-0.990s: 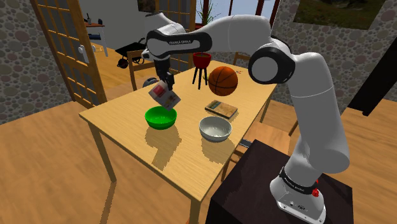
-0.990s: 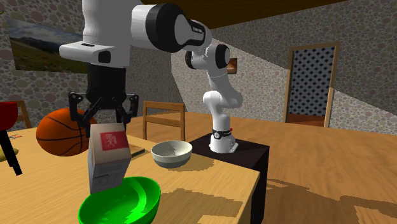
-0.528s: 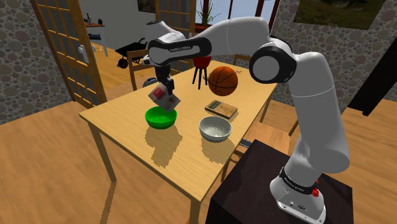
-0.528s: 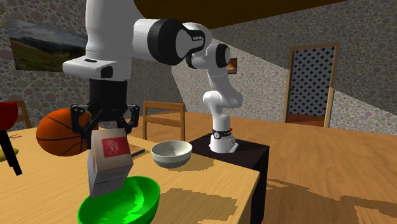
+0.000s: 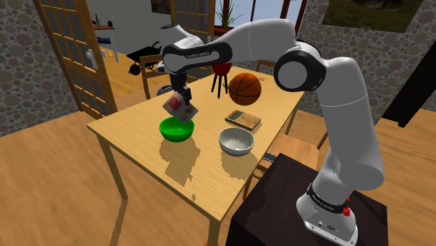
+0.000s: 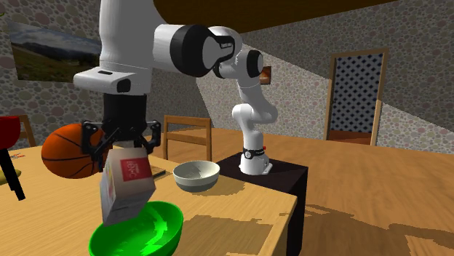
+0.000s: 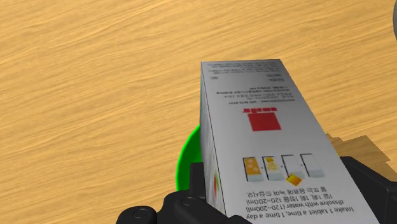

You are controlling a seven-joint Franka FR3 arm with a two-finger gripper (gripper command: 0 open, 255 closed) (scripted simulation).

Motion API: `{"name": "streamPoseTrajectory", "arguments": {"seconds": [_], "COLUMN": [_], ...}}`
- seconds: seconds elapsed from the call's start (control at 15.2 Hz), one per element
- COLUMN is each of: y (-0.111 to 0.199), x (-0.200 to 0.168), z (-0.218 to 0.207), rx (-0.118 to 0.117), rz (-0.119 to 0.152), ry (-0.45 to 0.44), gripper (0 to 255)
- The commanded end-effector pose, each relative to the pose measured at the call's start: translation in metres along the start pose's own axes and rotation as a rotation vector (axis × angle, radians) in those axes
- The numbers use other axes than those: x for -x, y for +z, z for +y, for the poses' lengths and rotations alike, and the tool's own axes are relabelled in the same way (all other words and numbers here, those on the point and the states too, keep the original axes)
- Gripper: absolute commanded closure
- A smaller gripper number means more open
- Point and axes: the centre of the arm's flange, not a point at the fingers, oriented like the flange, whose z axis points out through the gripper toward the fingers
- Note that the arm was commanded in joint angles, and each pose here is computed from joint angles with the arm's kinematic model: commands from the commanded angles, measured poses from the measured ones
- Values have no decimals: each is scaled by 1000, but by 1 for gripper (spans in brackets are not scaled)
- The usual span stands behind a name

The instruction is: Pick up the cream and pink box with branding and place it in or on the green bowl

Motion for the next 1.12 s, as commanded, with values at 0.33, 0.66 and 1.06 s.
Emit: {"name": "streamPoseTrajectory", "arguments": {"seconds": [0.33, 0.66, 1.06], "y": [-7, -44, -44], "x": [1, 1, 1], "z": [1, 2, 2], "rx": [-11, -11, -11], "rz": [-5, -5, -5], "ry": [0, 0, 0], "gripper": [0, 0, 0]}}
